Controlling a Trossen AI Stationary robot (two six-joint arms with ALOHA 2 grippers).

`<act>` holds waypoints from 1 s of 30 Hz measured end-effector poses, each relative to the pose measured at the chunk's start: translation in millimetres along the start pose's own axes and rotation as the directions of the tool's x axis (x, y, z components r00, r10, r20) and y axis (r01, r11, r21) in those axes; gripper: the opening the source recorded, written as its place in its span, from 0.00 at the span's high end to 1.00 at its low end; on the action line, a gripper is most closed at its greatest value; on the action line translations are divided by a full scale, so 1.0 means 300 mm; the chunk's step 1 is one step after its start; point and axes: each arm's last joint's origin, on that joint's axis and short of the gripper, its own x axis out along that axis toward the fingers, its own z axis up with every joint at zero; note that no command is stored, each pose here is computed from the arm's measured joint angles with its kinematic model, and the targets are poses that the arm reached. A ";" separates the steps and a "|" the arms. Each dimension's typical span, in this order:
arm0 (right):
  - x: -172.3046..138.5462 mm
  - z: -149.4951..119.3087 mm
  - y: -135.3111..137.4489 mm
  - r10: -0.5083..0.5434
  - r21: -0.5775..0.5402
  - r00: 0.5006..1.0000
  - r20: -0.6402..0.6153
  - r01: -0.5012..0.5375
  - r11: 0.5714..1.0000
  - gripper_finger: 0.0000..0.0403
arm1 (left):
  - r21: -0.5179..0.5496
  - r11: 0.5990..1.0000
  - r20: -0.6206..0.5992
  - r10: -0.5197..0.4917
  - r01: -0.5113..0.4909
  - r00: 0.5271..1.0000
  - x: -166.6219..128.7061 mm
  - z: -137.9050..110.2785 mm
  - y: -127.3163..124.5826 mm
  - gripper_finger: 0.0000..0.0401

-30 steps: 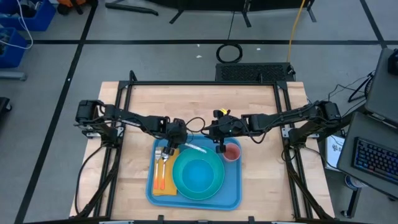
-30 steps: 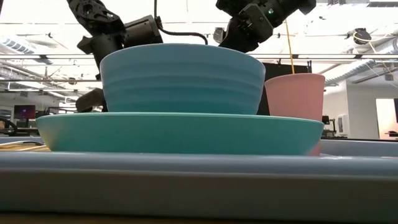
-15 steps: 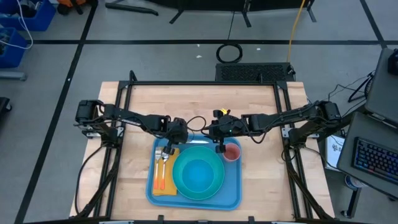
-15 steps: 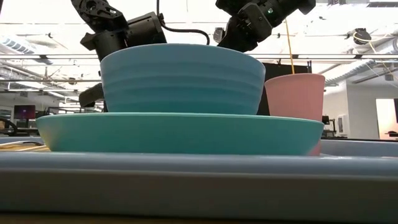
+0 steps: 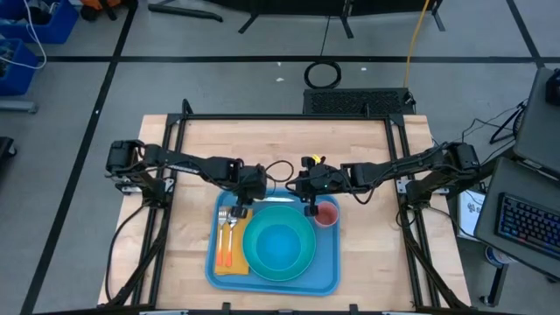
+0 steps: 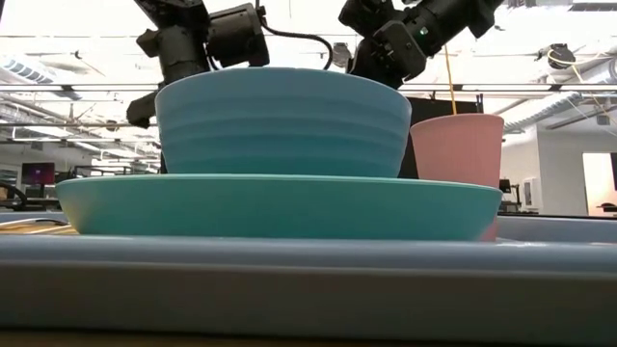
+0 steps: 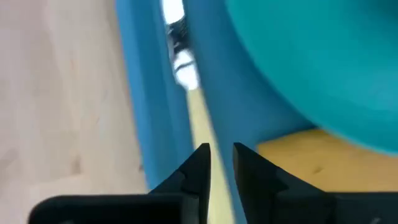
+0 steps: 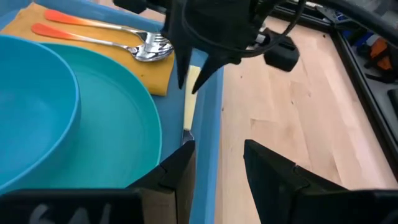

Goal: Set up tray
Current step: Put the yellow knife on the yellow napkin to the right of the orange spoon

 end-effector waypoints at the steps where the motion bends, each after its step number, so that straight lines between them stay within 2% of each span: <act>1: 0.000 0.000 0.000 0.000 0.000 1.000 0.001 0.000 1.000 0.69 | 0.000 1.000 0.006 -0.013 0.013 1.000 -0.001 0.001 -0.001 0.81; 10: 0.000 -0.002 0.000 0.002 0.001 1.000 -0.008 -0.001 1.000 0.69 | -0.056 0.997 -0.080 -0.065 0.060 0.995 0.067 -0.040 -0.005 0.67; 19: 0.000 -0.002 0.000 0.001 0.001 1.000 -0.007 -0.001 1.000 0.69 | -0.039 0.999 -0.062 -0.008 0.005 0.998 0.070 -0.030 0.000 0.53; 24: 0.000 -0.002 0.000 0.001 0.002 1.000 -0.007 -0.001 1.000 0.69 | -0.031 0.999 -0.035 0.013 -0.014 0.999 0.070 -0.020 0.002 0.52; 30: 0.000 -0.002 0.000 0.002 0.003 1.000 -0.008 -0.001 1.000 0.69 | -0.039 0.999 -0.055 -0.022 0.020 0.998 0.111 -0.023 0.011 0.59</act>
